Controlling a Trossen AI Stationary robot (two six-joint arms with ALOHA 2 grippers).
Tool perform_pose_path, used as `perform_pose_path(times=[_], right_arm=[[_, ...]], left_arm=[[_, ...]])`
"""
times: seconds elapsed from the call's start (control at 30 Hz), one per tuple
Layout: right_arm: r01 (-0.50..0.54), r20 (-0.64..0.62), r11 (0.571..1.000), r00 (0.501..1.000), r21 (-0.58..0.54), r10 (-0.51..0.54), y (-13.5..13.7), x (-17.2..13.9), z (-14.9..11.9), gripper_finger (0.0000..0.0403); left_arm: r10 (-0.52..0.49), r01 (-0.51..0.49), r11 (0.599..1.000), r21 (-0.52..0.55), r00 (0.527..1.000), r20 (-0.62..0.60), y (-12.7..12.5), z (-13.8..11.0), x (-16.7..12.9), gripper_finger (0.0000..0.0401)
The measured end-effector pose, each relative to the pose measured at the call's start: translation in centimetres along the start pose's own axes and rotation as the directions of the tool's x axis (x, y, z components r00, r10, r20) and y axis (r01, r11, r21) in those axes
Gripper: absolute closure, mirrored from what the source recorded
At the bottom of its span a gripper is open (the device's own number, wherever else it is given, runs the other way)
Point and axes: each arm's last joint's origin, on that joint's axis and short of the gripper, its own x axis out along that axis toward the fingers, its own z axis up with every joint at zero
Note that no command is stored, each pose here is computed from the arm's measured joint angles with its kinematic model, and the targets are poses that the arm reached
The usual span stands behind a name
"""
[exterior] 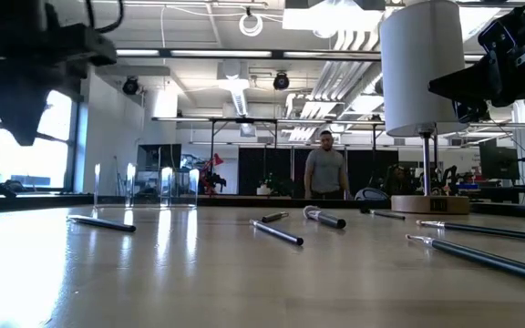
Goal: Put items in baskets/containers
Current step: Put the eyeshadow brush into the transparent organizer
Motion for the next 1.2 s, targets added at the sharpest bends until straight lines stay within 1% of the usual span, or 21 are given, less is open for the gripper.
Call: perform_pose_path(times=[0.07,0.23,0.43,0.6,0.67,0.73,0.83,0.9,1.0,1.2], right_arm=[[0.0,0.0,1.0,1.0,0.0,0.0,0.0,0.0,0.0,0.0398],[0.0,0.0,1.0,1.0,0.0,0.0,0.0,0.0,0.0,0.0398],[0.0,0.0,1.0,1.0,0.0,0.0,0.0,0.0,0.0,0.0398],[0.0,0.0,1.0,1.0,0.0,0.0,0.0,0.0,0.0,0.0398],[0.0,0.0,1.0,1.0,0.0,0.0,0.0,0.0,0.0,0.0398],[0.0,0.0,1.0,1.0,0.0,0.0,0.0,0.0,0.0,0.0398],[0.0,0.0,1.0,1.0,0.0,0.0,0.0,0.0,0.0,0.0398],[0.0,0.0,1.0,1.0,0.0,0.0,0.0,0.0,0.0,0.0398],[0.001,0.001,1.0,1.0,0.0,-0.001,0.0,0.0,0.0,0.0398],[0.0,-0.001,1.0,1.0,0.0,0.0,0.0,0.0,0.0,0.0398]], left_arm=[[0.015,-0.015,0.999,-0.047,1.0,-0.003,0.5,-0.3,0.3,0.0397],[0.049,-0.053,0.993,-0.105,0.998,-0.043,1.3,-0.7,1.5,0.0373],[0.022,-0.032,0.992,-0.122,0.996,-0.086,1.8,-0.8,3.3,0.0336],[0.024,-0.036,0.99,-0.134,0.996,-0.087,1.8,-0.9,3.5,0.0315],[0.033,-0.048,0.99,-0.132,0.993,-0.112,1.7,-1.1,3.7,0.0313],[0.067,-0.086,0.989,-0.12,0.986,-0.152,1.7,-1.5,4.2,0.0312],[0.111,-0.133,0.984,-0.121,0.978,-0.175,1.4,-2.0,5.1,0.0312],[0.111,-0.136,0.981,-0.139,0.979,-0.173,1.1,-2.2,5.8,0.0312],[0.086,-0.114,0.982,-0.15,0.979,-0.183,0.6,-2.5,6.3,0.0312],[0.096,-0.128,0.98,-0.151,0.975,-0.201,0.4,-2.8,7.0,0.0312]])
